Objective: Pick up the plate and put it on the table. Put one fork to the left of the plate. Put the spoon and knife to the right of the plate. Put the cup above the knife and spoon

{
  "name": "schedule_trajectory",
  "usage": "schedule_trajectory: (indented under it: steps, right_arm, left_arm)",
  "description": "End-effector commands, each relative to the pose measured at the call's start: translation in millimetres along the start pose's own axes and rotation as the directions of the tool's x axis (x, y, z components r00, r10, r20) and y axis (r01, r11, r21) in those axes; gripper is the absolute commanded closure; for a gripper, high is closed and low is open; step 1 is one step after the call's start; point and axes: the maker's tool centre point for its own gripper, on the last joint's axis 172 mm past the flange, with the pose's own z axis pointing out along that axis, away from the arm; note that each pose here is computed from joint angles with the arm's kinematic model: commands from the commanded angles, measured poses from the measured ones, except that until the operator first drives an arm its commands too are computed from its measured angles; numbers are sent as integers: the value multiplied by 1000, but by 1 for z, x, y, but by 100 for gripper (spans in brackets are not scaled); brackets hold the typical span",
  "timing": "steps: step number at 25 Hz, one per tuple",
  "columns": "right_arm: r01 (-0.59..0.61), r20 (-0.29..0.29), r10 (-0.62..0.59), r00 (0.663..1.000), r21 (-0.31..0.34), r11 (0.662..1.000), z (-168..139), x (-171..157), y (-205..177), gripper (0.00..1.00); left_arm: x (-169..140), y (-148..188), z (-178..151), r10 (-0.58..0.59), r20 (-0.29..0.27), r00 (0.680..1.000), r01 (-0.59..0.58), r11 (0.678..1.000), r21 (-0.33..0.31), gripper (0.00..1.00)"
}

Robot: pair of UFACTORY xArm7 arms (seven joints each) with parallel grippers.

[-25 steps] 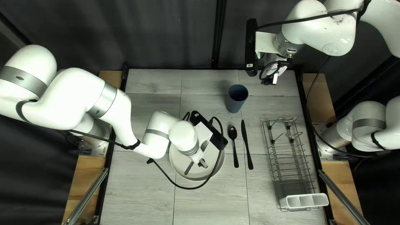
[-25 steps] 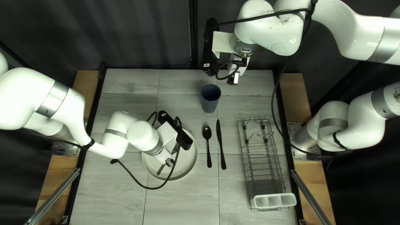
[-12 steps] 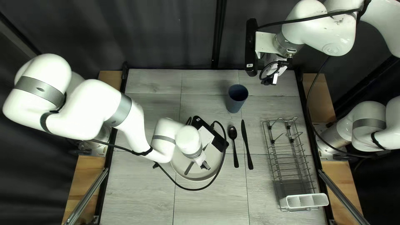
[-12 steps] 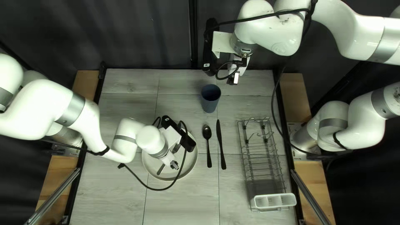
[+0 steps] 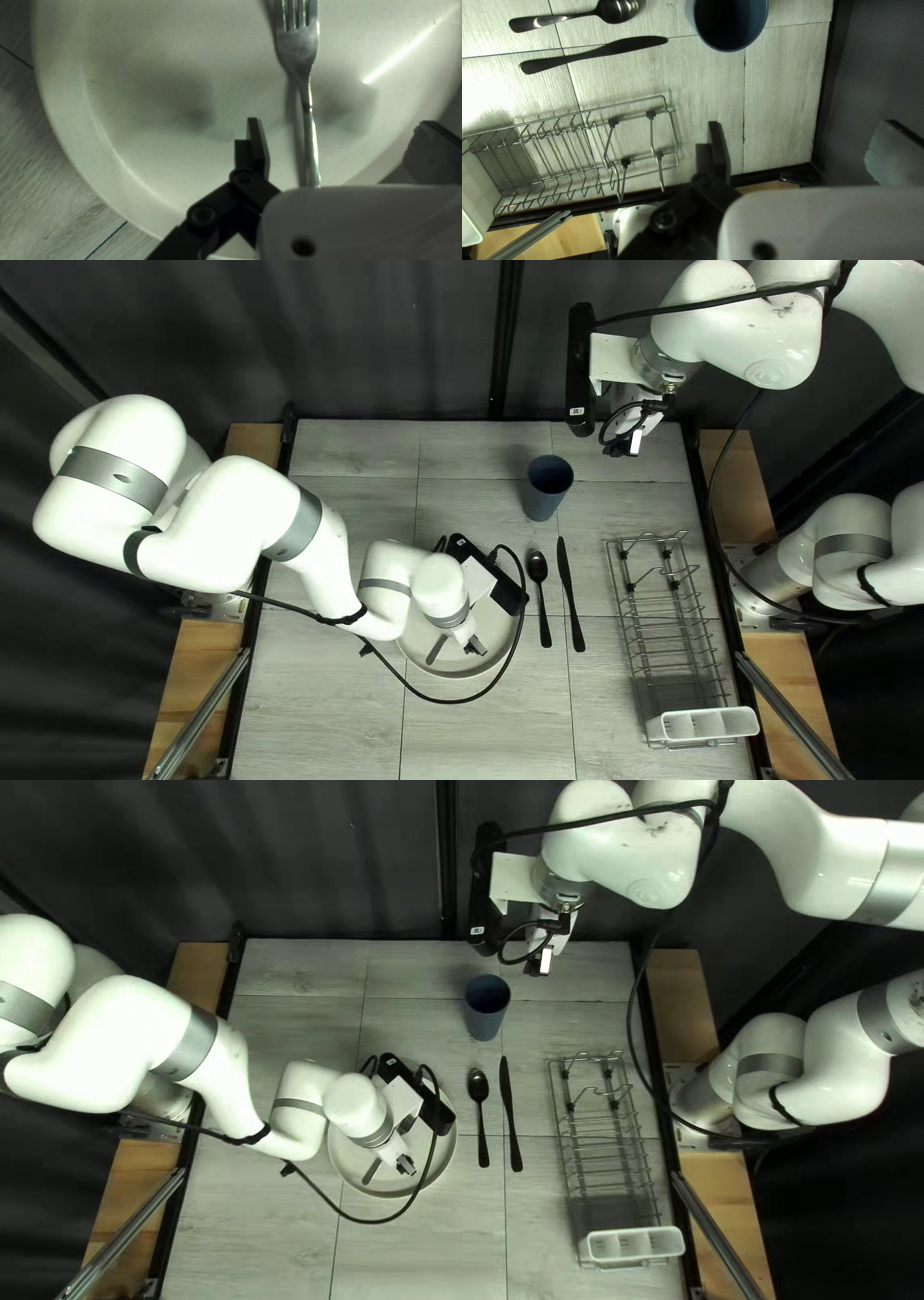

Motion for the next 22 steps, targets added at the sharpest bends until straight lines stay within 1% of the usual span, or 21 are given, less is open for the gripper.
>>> schedule_trajectory:
  steps: [1, 2, 3, 4, 5, 10, 12, 14, 18, 20, 21, 22]
  right_arm:
    - [0, 0, 0, 1000, 0, 1000, 0, 0, 0, 0]
    - [0, 0, 0, 1000, 0, 1000, 0, 0, 0, 0]
    - [0, 0, 0, 1000, 0, 1000, 0, 0, 0, 0]
    - [0, 0, 0, 1000, 0, 1000, 0, 0, 0, 0]
    - [0, 0, 0, 1000, 0, 1000, 0, 0, 0, 0]
    - [0, 0, 0, 1000, 0, 1000, 0, 0, 0, 0]
    - [0, 0, 0, 1000, 0, 1000, 0, 0, 0, 0]
    - [0, 0, 0, 1000, 0, 1000, 0, 0, 0, 0]
    - [0, 0, 0, 1000, 0, 1000, 0, 0, 0, 0]
    - [0, 0, 0, 1000, 0, 1000, 0, 0, 0, 0]
    - [0, 0, 0, 1000, 0, 1000, 0, 0, 0, 0]
    - [0, 0, 0, 1000, 0, 1000, 0, 0, 0, 0]
  left_arm:
    - [0, 0, 2, -1, 3, 1000, 1, 1000, 0, 43]
    - [0, 0, 3, -1, 4, 1000, 1, 1000, 0, 47]
    - [-1, 0, 4, -1, 5, 1000, 1, 1000, 0, 61]
    - [-2, 0, 4, 0, 6, 1000, 0, 1000, 0, 87]
    - [-3, 1, 5, 2, 8, 1000, -2, 1000, 0, 93]
    - [-3, 1, 2, 3, 8, 1000, -3, 1000, 1, 100]
    - [-2, 2, -3, 3, 4, 1000, -3, 1000, 4, 99]
    - [-2, 2, -15, 1, 1, 1000, -1, 1000, 12, 98]
    - [-7, 1, -59, -18, -26, 1000, 19, 999, 38, 99]
    - [-10, 1, -72, -28, -36, 999, 29, 999, 46, 98]
    - [-10, 2, -73, -29, -39, 999, 31, 999, 45, 97]
    - [-8, 5, -69, -32, -42, 999, 34, 999, 40, 13]
